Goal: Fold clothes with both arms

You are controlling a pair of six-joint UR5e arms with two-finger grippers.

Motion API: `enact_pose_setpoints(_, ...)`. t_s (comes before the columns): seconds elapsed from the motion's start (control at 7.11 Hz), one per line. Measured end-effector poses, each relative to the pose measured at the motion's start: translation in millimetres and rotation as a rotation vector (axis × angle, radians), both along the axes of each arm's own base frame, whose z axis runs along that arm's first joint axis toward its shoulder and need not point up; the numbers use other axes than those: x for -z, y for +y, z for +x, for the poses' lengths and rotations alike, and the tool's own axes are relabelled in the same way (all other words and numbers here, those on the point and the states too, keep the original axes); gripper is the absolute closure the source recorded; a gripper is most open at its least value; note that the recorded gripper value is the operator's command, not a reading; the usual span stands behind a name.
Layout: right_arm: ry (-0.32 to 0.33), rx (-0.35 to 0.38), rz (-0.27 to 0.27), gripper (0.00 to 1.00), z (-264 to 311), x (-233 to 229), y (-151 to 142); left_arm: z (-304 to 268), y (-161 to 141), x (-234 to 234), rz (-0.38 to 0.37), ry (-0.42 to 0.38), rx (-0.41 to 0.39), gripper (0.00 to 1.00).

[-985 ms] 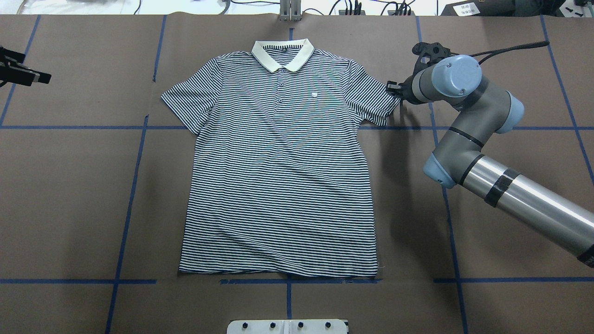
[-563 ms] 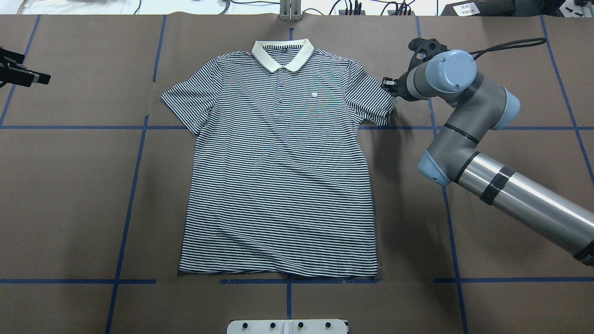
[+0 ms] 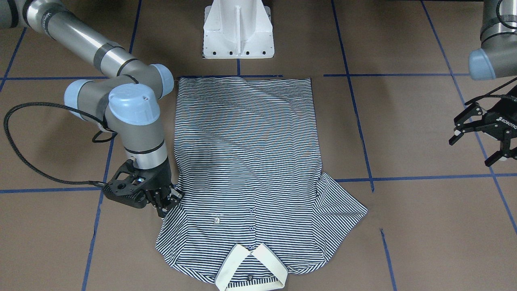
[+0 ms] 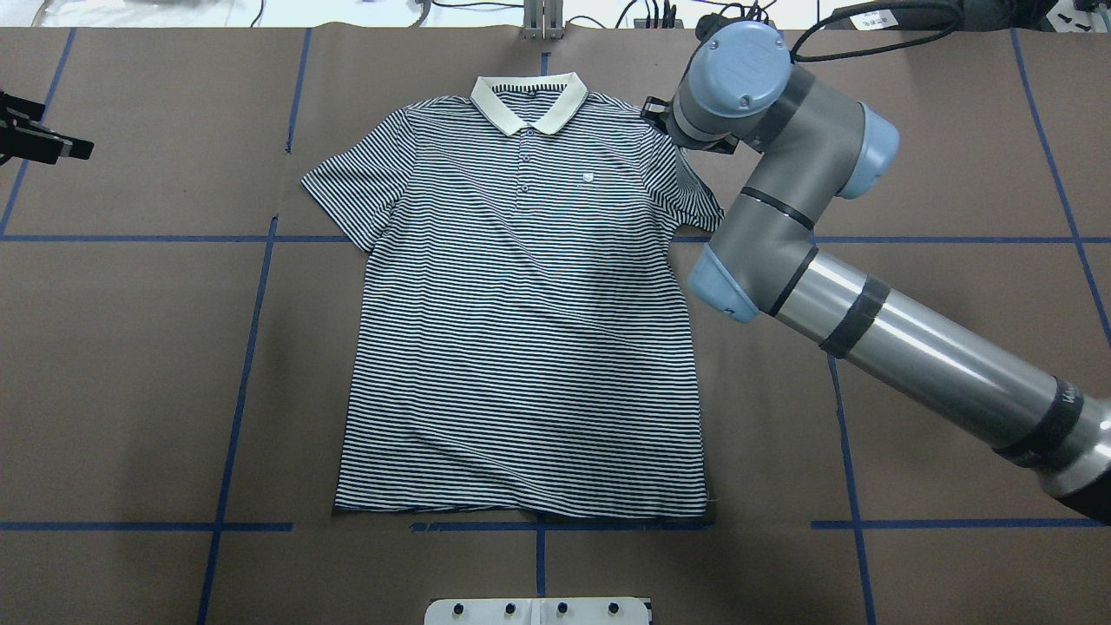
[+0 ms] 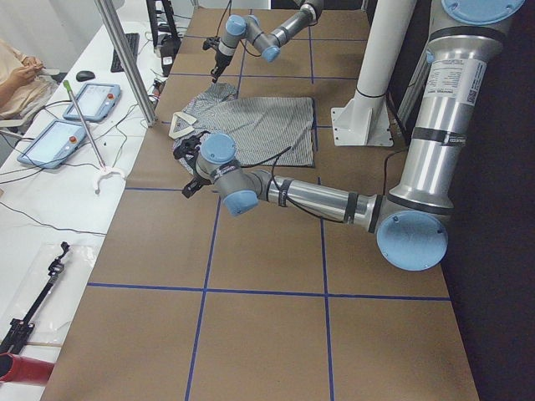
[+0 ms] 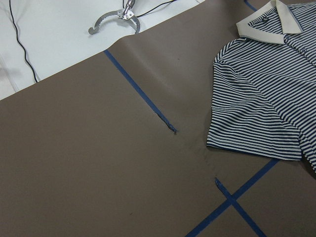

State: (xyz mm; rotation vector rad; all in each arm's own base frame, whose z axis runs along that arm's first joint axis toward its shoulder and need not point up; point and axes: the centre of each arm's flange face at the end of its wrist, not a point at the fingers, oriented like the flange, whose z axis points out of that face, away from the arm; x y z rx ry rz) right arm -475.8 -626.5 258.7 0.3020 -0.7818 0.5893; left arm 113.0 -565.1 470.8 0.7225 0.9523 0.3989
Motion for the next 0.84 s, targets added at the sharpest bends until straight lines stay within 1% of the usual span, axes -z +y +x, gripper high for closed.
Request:
enact_pose_setpoints(0.28, 0.022, -0.078, -0.007, 1.0, -50, 34, 1, 0, 0, 0, 0.0, 0.0, 0.0, 0.0)
enact_pose_setpoints(0.42, 0.032, -0.109, -0.008, 1.0, -69, 42, 1, 0, 0, 0, -0.001, 0.0, 0.0, 0.0)
enact_pose_setpoints(0.56, 0.042, -0.125, -0.003, 1.0, -82, 45, 5, 0, 0, 0, -0.002, 0.001, 0.001, 0.0)
enact_pose_setpoints(0.84, 0.063, -0.126, 0.011, 1.0, -104, 42, 17, 0, 0, 0, -0.004, 0.002, 0.002, 0.0)
